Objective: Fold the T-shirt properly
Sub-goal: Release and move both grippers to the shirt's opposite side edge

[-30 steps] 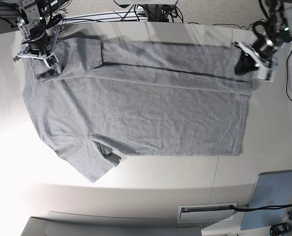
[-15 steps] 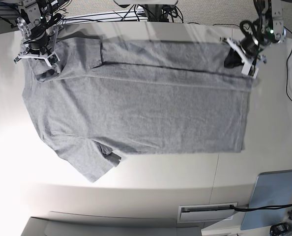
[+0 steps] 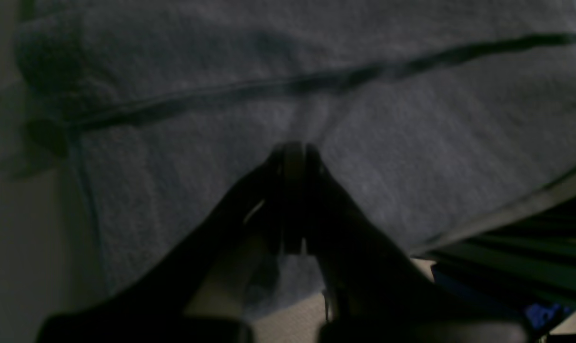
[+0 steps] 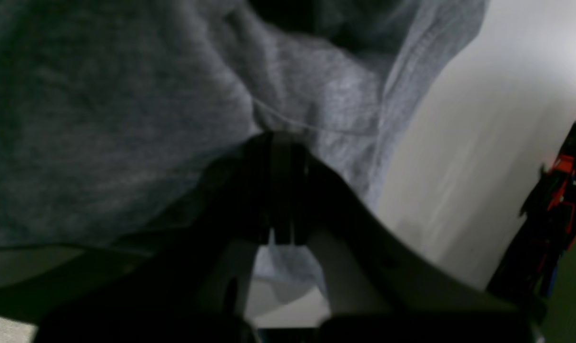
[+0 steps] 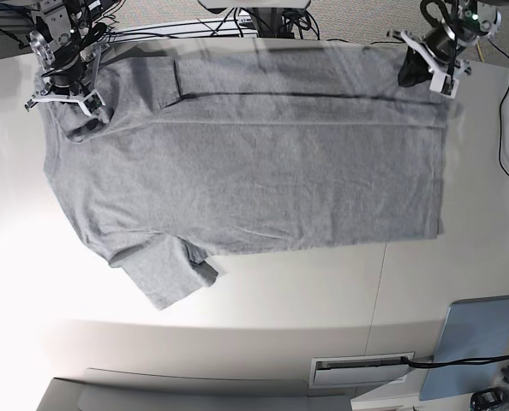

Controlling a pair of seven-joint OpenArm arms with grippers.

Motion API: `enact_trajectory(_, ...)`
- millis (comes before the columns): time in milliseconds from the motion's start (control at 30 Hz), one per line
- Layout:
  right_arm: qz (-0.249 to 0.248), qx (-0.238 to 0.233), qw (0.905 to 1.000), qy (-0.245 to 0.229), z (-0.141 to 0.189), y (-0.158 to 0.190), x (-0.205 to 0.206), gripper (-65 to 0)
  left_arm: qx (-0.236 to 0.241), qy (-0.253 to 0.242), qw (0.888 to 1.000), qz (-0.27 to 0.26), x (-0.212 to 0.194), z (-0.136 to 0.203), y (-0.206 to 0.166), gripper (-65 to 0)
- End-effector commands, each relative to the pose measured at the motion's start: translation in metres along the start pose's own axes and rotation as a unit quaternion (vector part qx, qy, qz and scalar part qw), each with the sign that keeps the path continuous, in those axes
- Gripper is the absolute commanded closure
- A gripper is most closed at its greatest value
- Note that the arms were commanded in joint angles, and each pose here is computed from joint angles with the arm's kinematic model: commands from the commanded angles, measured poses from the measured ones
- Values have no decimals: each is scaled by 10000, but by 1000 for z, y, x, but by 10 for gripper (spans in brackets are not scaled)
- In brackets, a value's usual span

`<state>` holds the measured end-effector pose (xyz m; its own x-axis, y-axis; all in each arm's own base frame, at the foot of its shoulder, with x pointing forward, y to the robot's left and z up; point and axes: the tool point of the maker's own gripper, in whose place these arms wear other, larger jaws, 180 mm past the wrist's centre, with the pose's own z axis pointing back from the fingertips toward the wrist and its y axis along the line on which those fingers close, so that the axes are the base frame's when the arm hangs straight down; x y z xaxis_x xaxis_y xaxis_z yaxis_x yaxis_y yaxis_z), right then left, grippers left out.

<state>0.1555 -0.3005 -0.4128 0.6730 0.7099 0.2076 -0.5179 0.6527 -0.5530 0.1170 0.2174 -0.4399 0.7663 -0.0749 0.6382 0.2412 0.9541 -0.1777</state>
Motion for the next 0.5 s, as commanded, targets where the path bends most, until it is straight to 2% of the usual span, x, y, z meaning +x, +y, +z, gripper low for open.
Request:
enact_trajectory(0, 84, -16, 9997, 226, 2, -4, -10, 0, 293, 1580, 9865, -306, -72, 17, 11, 0)
enact_trajectory(233, 135, 131, 9992, 364, 7, 9, -24, 0, 156, 1383, 9894, -405, -61, 15, 5, 0)
enact_trajectory(467, 3, -44, 9997, 224, 9, 4, -18, 0, 101, 1126, 9918, -596, -39, 13, -1, 0)
